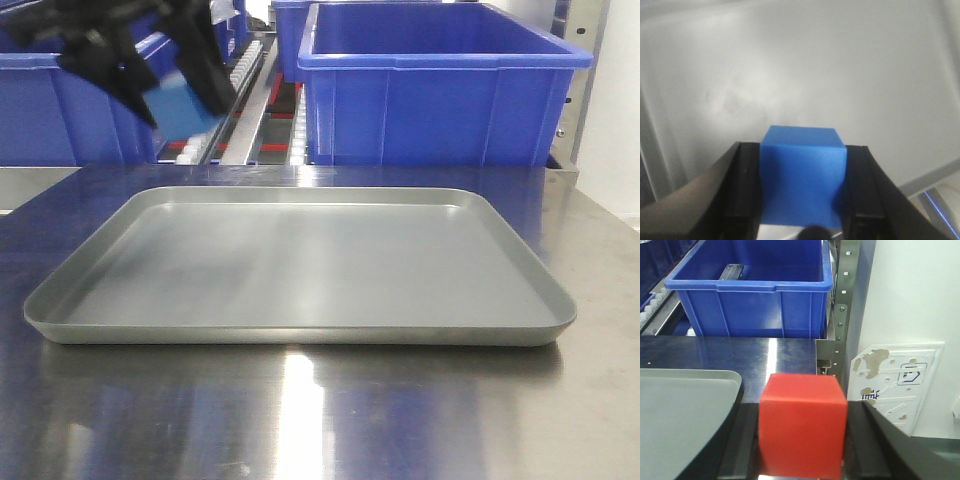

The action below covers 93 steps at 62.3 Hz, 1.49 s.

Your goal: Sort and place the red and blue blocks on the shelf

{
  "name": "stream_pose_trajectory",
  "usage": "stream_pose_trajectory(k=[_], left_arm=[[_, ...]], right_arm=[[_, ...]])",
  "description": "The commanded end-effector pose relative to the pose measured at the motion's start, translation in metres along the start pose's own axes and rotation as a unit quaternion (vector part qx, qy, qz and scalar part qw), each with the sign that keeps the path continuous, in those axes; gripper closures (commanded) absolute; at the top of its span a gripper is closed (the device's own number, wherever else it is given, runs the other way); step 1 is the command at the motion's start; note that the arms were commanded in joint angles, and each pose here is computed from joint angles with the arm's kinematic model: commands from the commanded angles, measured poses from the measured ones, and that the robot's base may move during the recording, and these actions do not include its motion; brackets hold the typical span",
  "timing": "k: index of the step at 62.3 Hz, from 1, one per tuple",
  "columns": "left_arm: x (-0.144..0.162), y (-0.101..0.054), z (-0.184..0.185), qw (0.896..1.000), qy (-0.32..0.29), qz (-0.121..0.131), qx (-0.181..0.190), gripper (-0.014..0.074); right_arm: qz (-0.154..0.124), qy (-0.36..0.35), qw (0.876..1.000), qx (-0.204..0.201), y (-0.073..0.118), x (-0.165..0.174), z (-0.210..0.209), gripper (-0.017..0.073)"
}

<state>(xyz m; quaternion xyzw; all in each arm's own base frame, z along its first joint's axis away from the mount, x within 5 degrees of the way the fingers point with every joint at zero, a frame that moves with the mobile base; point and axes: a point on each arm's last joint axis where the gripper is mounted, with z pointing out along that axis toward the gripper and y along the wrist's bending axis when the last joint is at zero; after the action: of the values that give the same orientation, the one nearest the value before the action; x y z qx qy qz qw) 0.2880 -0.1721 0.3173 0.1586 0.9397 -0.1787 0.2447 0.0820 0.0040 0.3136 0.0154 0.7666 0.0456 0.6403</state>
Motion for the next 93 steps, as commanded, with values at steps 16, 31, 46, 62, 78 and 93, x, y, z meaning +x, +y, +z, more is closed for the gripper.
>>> stream_pose_trajectory(k=[16, 31, 46, 62, 78, 93], left_arm=[[0.031, 0.025, -0.078, 0.946, -0.321, 0.048, -0.016, 0.047], [0.089, 0.053, -0.109, 0.9, -0.421, 0.05, -0.096, 0.047], [0.146, 0.064, -0.134, 0.871, -0.472, 0.033, -0.135, 0.047], [0.182, 0.069, -0.153, 0.832, -0.524, 0.016, -0.181, 0.047], [0.194, 0.07, -0.149, 0.829, -0.528, 0.015, -0.185, 0.047], [0.194, 0.07, -0.148, 0.83, -0.525, 0.014, -0.185, 0.047]], right_arm=[[-0.007, -0.052, 0.999, -0.003, 0.001, -0.016, -0.003, 0.0507], [-0.007, -0.052, 0.999, -0.003, 0.001, -0.016, -0.003, 0.0507], [-0.007, -0.052, 0.999, -0.003, 0.001, -0.016, -0.003, 0.0507], [-0.007, -0.052, 0.999, -0.003, 0.001, -0.016, -0.003, 0.0507], [-0.007, -0.052, 0.999, -0.003, 0.001, -0.016, -0.003, 0.0507], [-0.007, -0.052, 0.999, -0.003, 0.001, -0.016, -0.003, 0.0507]])
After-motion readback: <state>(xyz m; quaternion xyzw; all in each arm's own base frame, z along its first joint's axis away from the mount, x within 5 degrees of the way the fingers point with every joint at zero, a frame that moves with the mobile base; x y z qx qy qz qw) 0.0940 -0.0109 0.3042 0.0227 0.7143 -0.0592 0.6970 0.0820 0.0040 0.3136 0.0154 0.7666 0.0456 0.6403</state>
